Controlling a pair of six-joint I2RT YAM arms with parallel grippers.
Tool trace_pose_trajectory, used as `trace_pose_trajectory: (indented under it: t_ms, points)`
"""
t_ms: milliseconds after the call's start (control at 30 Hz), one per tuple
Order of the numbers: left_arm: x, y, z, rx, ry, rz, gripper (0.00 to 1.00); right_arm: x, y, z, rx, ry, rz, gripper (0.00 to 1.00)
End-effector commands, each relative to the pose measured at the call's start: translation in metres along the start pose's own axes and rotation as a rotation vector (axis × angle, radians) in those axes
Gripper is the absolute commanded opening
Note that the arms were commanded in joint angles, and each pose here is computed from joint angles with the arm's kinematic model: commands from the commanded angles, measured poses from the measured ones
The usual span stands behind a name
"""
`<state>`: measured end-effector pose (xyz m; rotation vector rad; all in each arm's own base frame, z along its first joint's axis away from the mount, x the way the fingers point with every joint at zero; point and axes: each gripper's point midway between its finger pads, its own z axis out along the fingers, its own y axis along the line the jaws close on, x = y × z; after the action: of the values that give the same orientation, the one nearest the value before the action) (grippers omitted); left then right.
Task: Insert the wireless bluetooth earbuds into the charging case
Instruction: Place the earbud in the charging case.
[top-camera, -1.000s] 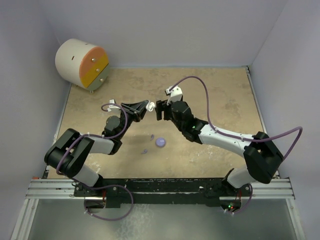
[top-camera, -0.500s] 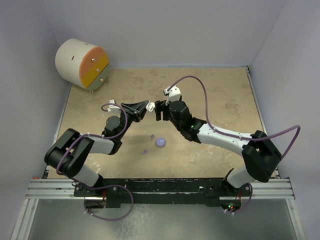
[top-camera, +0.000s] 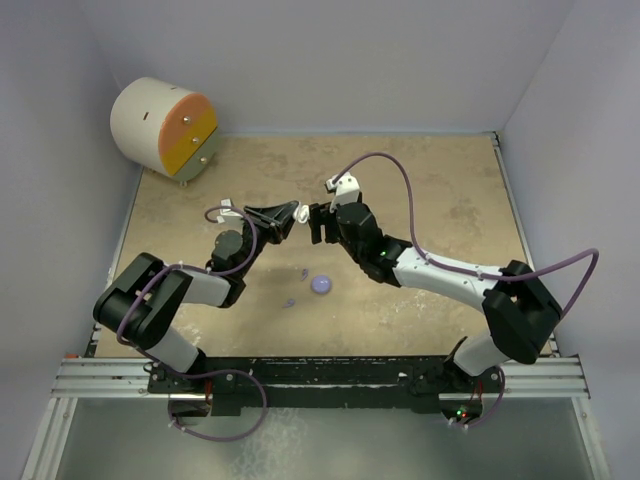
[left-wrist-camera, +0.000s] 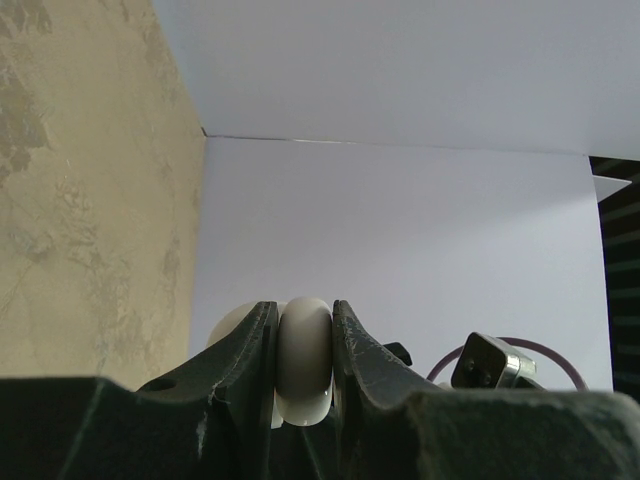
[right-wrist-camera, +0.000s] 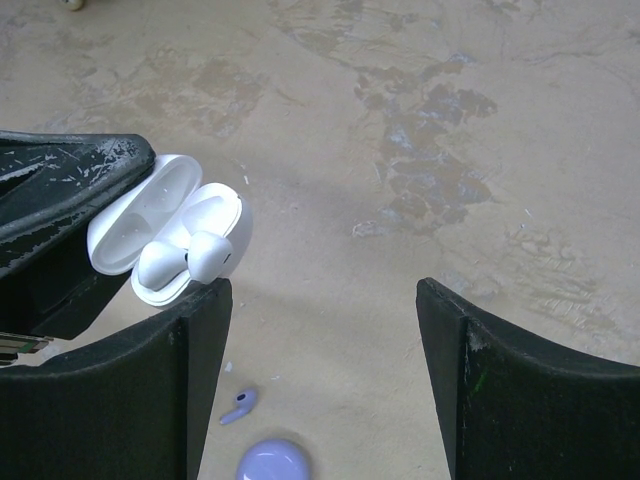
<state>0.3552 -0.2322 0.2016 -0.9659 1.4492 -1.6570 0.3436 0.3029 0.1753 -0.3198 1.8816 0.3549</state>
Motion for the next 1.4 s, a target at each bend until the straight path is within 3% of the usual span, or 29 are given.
trace_pose_trajectory:
  t_ms: [0,1367]
  points:
    - [0.004,-0.024,0.004,0.08,0.01,0.004,0.0,-0.026,0.012,0.002,-0.021,-0.053,0.035,0.77]
    - [0.006,-0.016,-0.009,0.058,0.027,0.006,0.0,-0.044,0.013,0.022,-0.002,-0.067,0.044,0.79]
